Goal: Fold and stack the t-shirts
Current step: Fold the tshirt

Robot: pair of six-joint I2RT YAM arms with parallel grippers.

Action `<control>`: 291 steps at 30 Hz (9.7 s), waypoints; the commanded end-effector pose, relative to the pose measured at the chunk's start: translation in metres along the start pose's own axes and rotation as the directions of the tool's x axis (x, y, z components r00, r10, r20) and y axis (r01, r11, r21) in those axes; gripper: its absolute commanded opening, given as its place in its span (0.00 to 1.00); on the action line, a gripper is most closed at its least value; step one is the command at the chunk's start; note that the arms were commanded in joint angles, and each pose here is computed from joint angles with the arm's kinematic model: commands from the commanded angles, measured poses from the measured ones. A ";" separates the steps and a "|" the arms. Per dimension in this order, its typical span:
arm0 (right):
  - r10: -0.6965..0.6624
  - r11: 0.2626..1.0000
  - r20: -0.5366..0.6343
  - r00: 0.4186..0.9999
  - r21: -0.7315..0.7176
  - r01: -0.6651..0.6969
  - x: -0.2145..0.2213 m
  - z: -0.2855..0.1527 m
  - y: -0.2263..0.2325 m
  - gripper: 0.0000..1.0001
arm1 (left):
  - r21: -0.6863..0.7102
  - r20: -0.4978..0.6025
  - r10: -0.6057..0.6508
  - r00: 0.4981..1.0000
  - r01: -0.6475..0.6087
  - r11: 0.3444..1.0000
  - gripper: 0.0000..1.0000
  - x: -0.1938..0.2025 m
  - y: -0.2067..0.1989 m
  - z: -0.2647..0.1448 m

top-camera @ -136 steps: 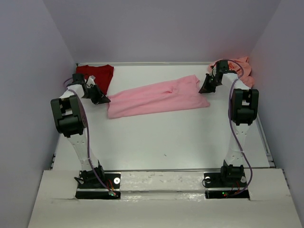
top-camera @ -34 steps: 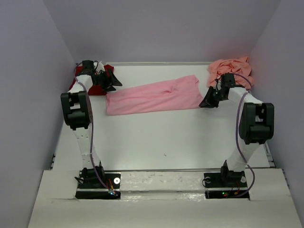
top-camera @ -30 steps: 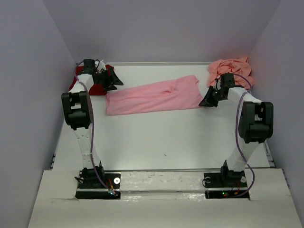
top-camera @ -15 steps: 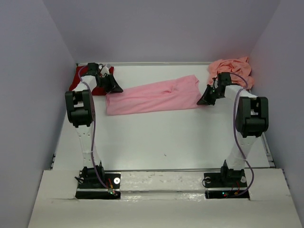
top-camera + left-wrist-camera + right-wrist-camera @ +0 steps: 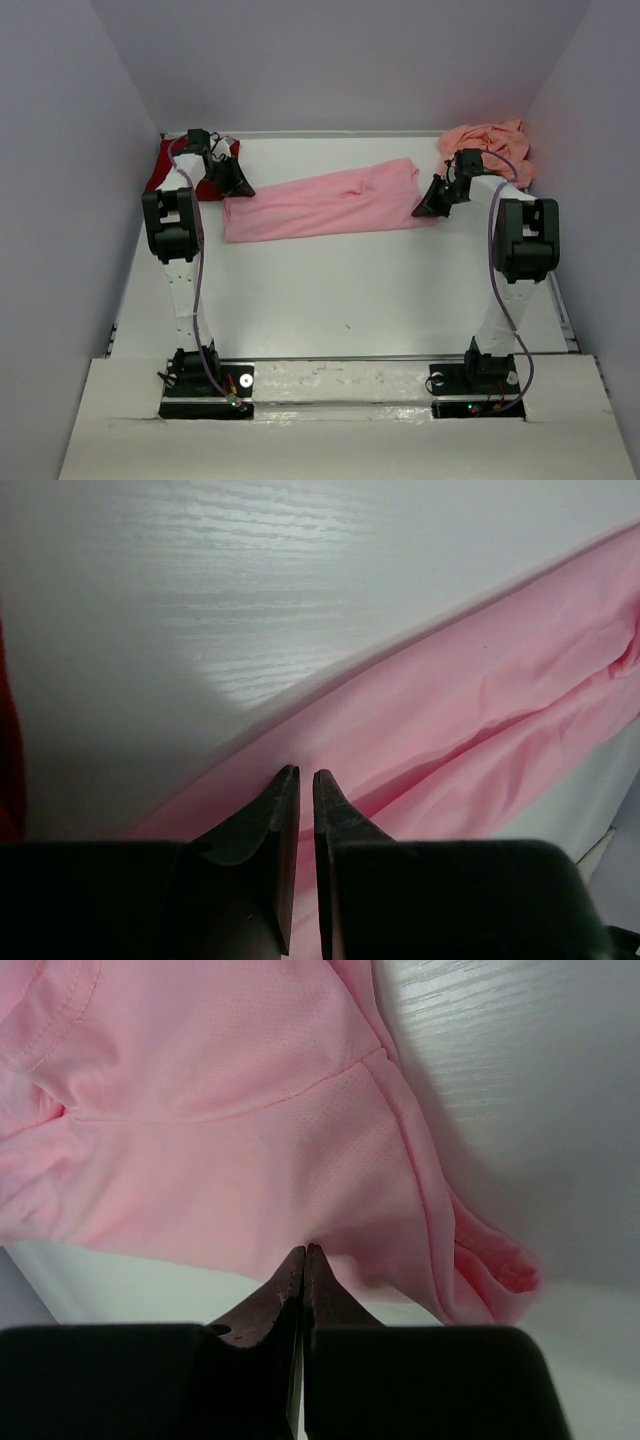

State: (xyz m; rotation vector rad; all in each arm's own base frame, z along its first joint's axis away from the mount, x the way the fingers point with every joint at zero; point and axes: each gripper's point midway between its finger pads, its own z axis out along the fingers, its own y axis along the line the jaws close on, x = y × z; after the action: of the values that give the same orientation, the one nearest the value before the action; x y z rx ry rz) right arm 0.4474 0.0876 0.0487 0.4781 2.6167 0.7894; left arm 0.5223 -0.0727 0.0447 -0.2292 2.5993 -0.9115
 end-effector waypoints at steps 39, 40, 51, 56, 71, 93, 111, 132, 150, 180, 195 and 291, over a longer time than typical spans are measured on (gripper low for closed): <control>-0.046 0.996 -0.005 0.999 -0.079 0.045 -0.078 0.089 0.051 0.00 | -0.245 -0.356 0.042 0.934 -0.136 0.960 0.21 0.210 -0.055 -0.066; -0.052 0.995 -0.011 0.999 -0.084 0.051 -0.075 0.092 0.056 0.00 | -0.239 -0.360 0.047 0.932 -0.141 0.961 0.22 0.215 -0.059 -0.066; -0.081 0.991 0.011 0.997 -0.109 0.082 -0.076 0.100 0.084 0.00 | -0.316 -0.263 0.147 0.954 -0.229 0.921 0.23 0.196 -0.081 -0.085; -0.091 0.990 0.001 0.996 -0.104 0.090 -0.071 0.100 0.080 0.00 | -0.371 -0.204 0.143 0.968 -0.212 0.904 0.24 0.166 -0.077 -0.091; -0.104 0.989 0.005 0.995 -0.105 0.104 -0.071 0.097 0.082 0.00 | -0.520 -0.151 0.105 0.983 -0.169 0.837 0.14 0.144 -0.014 -0.088; -0.110 0.988 -0.001 0.994 -0.108 0.109 -0.070 0.098 0.081 0.00 | -0.588 -0.341 -0.030 0.940 -0.189 0.786 0.00 0.203 0.050 -0.048; -0.154 0.956 0.004 0.988 -0.254 0.150 -0.074 0.112 0.114 0.00 | -0.452 -0.591 0.019 0.806 -0.351 0.820 0.00 0.306 -0.006 -0.014; -0.272 0.783 0.135 0.953 -0.544 0.301 -0.081 0.109 0.206 0.00 | -0.254 -0.719 0.174 0.673 -0.488 0.835 0.00 0.390 -0.105 0.012; -0.375 0.687 0.269 0.887 -0.562 0.461 -0.088 0.048 0.242 0.00 | -0.206 -0.644 0.258 0.720 -0.488 0.848 0.00 0.364 -0.168 0.049; -0.188 0.957 -0.101 0.977 -0.243 0.159 0.103 -0.104 0.107 0.66 | -0.075 -0.205 0.277 0.939 -0.297 0.952 0.36 0.295 -0.217 -0.076; -0.200 0.980 -0.359 0.912 -0.061 0.191 0.246 -0.119 0.070 0.67 | -0.143 -0.309 0.272 0.911 -0.327 0.934 0.55 0.318 -0.182 -0.071; -0.265 0.958 -0.518 0.814 -0.047 0.282 0.309 -0.062 0.052 0.00 | -0.211 -0.451 0.182 0.874 -0.303 0.929 0.49 0.403 -0.139 -0.038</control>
State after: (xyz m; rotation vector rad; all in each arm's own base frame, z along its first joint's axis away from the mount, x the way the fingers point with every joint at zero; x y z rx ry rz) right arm 0.1553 0.2217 0.0460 -0.0882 3.1228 0.8528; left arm 0.1412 -0.2666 0.0420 0.2347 3.0689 -0.5277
